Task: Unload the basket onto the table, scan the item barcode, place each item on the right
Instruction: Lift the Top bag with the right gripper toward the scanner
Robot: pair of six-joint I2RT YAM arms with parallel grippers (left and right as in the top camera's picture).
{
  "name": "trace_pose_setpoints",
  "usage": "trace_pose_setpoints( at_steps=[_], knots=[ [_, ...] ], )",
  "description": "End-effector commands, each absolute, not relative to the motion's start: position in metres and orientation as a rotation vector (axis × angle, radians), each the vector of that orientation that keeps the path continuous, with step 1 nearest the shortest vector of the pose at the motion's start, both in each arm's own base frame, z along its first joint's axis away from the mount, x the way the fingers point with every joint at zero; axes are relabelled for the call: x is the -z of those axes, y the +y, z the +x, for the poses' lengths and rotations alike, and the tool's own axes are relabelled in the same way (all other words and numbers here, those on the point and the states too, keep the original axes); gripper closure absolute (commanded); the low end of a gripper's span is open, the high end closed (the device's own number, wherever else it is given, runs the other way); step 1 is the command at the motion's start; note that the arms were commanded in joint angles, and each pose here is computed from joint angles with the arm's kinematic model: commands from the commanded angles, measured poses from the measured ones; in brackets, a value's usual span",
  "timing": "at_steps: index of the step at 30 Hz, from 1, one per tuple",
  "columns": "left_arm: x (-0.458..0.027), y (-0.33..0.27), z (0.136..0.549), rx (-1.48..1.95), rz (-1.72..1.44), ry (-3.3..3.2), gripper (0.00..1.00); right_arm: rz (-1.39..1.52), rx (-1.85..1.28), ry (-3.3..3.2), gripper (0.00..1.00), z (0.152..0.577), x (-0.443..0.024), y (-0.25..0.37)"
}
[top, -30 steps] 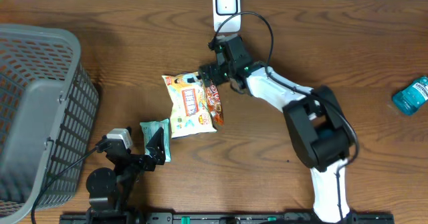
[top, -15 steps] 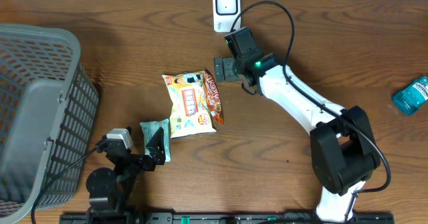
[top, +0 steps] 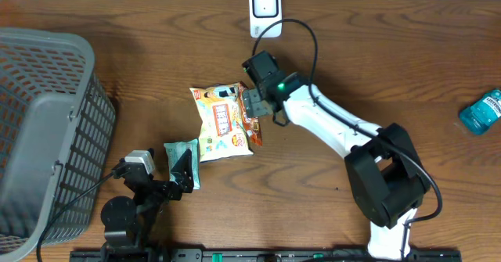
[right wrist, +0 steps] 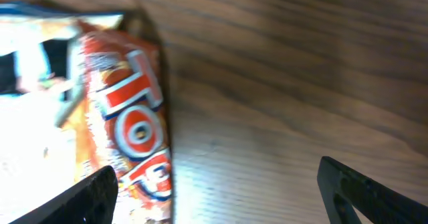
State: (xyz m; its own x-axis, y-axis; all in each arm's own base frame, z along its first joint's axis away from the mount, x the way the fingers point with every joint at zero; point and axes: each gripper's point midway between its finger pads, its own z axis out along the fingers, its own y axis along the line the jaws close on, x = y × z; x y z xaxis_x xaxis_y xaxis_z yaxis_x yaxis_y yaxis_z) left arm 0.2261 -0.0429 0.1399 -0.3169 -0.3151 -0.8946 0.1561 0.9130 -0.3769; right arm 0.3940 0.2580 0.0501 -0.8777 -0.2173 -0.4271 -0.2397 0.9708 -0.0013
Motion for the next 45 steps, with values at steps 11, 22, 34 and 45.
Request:
trace_pose_setpoints(
  at_steps=[11,22,34,45],
  knots=[
    [-0.13,-0.044,0.225,0.475,-0.122,1.866,0.02,-0.447,-0.134,2.657,0.05,0.37,-0.048,0.301],
    [-0.13,-0.044,0.225,0.475,-0.122,1.866,0.02,-0.544,-0.226,2.665,0.05,0.367,-0.03,0.318],
    [-0.126,-0.044,0.223,0.476,-0.126,1.882,0.02,-0.53,-0.041,2.626,0.12,0.384,-0.016,0.299],
    [-0.126,-0.044,0.223,0.476,-0.126,1.882,0.02,-0.529,-0.038,2.675,0.21,0.381,-0.007,0.29]
  ],
)
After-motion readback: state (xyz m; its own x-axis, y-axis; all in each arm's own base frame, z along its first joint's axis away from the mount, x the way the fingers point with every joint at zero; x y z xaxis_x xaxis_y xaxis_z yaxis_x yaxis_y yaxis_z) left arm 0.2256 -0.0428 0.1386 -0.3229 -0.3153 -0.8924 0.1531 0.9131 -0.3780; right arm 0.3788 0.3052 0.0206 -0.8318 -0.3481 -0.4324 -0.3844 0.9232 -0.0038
